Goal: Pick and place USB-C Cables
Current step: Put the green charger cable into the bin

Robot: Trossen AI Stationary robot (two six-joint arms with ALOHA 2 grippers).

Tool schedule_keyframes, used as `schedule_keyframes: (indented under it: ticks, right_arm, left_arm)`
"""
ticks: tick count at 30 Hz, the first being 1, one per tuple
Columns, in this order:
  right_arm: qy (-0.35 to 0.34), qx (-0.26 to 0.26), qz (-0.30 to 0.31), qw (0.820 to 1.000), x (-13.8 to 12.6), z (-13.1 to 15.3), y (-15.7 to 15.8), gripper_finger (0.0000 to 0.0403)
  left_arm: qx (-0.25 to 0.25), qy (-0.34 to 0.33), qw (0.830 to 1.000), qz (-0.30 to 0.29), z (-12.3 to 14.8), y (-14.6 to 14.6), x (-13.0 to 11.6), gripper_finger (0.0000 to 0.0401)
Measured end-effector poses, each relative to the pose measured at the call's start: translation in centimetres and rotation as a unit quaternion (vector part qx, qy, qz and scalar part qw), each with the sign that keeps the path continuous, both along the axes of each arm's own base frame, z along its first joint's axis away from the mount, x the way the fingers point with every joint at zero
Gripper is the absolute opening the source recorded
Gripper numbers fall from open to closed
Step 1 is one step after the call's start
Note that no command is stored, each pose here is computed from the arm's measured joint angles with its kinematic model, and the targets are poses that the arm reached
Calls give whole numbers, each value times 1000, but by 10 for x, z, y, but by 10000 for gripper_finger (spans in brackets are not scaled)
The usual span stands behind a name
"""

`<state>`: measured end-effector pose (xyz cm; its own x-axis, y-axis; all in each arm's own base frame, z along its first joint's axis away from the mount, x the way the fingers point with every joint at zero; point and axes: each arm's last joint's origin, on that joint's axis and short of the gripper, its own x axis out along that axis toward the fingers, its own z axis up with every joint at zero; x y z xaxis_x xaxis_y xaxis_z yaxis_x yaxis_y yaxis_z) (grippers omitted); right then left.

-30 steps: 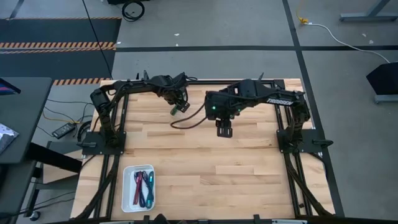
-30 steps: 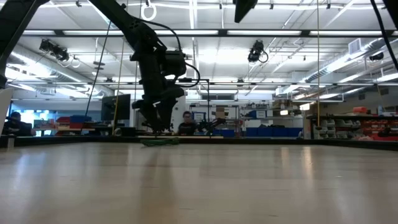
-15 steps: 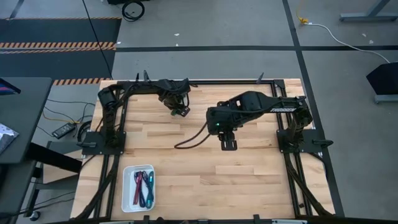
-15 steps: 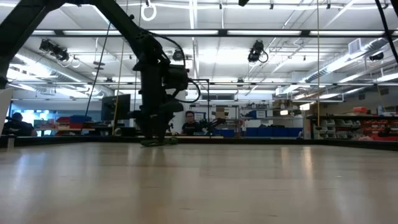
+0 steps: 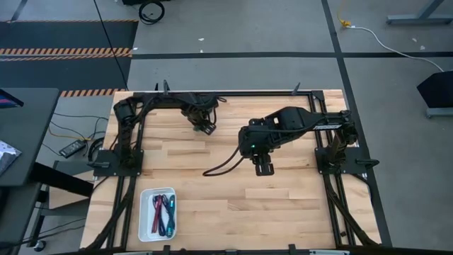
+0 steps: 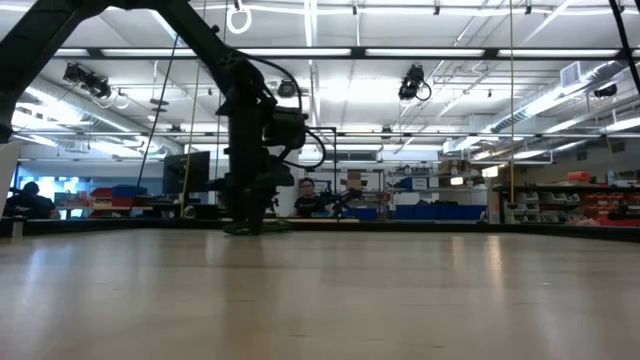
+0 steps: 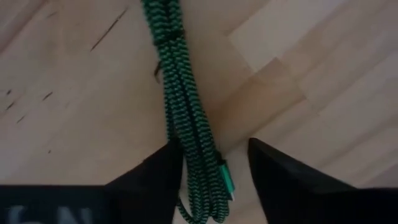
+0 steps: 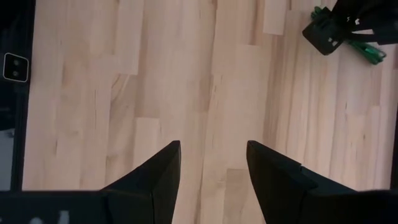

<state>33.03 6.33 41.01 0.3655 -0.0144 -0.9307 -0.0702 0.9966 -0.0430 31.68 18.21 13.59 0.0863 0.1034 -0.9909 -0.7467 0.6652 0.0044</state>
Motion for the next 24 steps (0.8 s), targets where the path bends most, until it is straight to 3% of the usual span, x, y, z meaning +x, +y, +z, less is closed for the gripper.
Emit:
schedule_keyframes:
  ticks: [6, 8, 12, 16, 24]
  right_arm:
    - [0, 0, 4, 1000, -1, 0, 3, 190]
    - [0, 0, 6, 1000, -1, 0, 4, 190]
    - [0, 1, 11, 1000, -2, 0, 8, 190]
    - [0, 2, 17, 1000, -3, 0, 15, 190]
    - [0, 3, 44, 999, -8, 0, 32, 190]
  left_arm:
    - [-5, 8, 1000, -16, 0, -9, 3, 47]
    - [-18, 8, 1000, -19, 2, -12, 2, 21]
    - [-66, -13, 997, -47, 9, -20, 1, 29]
    - [-79, -27, 994, -63, 35, -32, 0, 29]
    - [-66, -71, 988, -119, 122, -97, -7, 22]
